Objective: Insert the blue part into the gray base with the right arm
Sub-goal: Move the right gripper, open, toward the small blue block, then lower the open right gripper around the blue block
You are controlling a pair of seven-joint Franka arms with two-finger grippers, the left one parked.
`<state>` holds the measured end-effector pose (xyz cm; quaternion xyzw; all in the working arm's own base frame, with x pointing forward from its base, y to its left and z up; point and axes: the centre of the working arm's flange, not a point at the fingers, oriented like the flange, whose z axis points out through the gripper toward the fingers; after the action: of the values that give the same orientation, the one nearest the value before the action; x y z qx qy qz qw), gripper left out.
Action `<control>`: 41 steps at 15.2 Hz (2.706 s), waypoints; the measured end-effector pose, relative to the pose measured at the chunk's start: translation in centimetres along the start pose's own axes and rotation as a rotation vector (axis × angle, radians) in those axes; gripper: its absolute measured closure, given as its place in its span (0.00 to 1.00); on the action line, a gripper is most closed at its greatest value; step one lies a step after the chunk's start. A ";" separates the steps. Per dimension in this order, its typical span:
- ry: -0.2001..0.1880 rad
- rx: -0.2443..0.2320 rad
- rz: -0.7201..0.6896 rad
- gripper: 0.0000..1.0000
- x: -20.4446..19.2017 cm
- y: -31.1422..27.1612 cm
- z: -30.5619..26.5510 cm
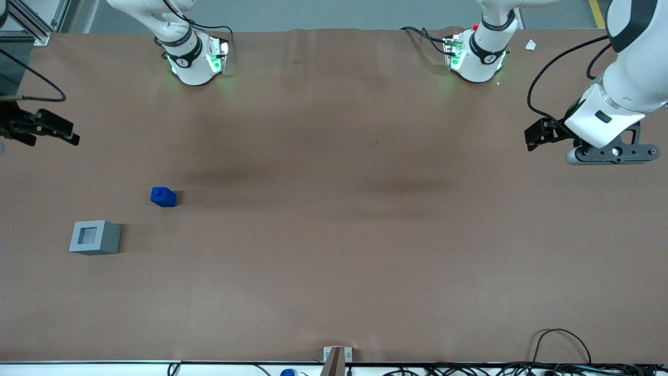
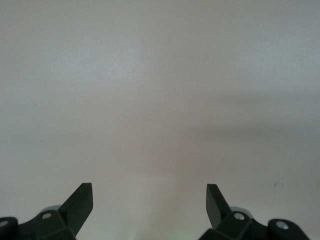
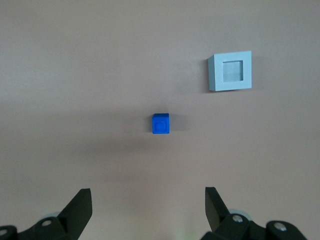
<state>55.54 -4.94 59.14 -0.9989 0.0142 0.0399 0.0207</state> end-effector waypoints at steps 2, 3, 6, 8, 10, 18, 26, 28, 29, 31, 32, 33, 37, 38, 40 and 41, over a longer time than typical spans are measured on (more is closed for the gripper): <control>-0.049 0.000 0.004 0.00 1.5 0.3 2.7; -0.066 0.000 0.008 0.00 2.2 0.5 4.0; -0.073 -0.001 0.025 0.00 3.9 1.6 7.5; -0.062 -0.002 0.032 0.00 4.4 2.0 9.8; -0.038 -0.004 0.036 0.00 4.8 2.3 12.4; 0.026 -0.017 0.043 0.00 5.8 2.8 21.1; 0.022 -0.020 0.043 0.00 5.1 2.8 25.6; 0.013 -0.019 0.044 0.00 4.9 2.8 26.0; 0.005 -0.018 0.044 0.00 4.8 2.8 26.2; -0.013 -0.017 0.044 0.00 4.4 2.8 26.8; -0.027 -0.016 0.044 0.00 4.2 2.8 27.1; -0.041 -0.014 0.043 0.00 4.0 2.7 27.2; -0.060 -0.012 0.035 0.00 3.8 2.2 27.2; -0.060 -0.011 0.035 0.00 3.8 2.2 27.2; -0.061 -0.011 0.031 0.00 3.8 2.2 27.2; -0.061 -0.011 0.009 0.00 3.8 2.1 27.2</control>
<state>57.11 -6.00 31.68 -0.9972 0.0179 0.0703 0.0157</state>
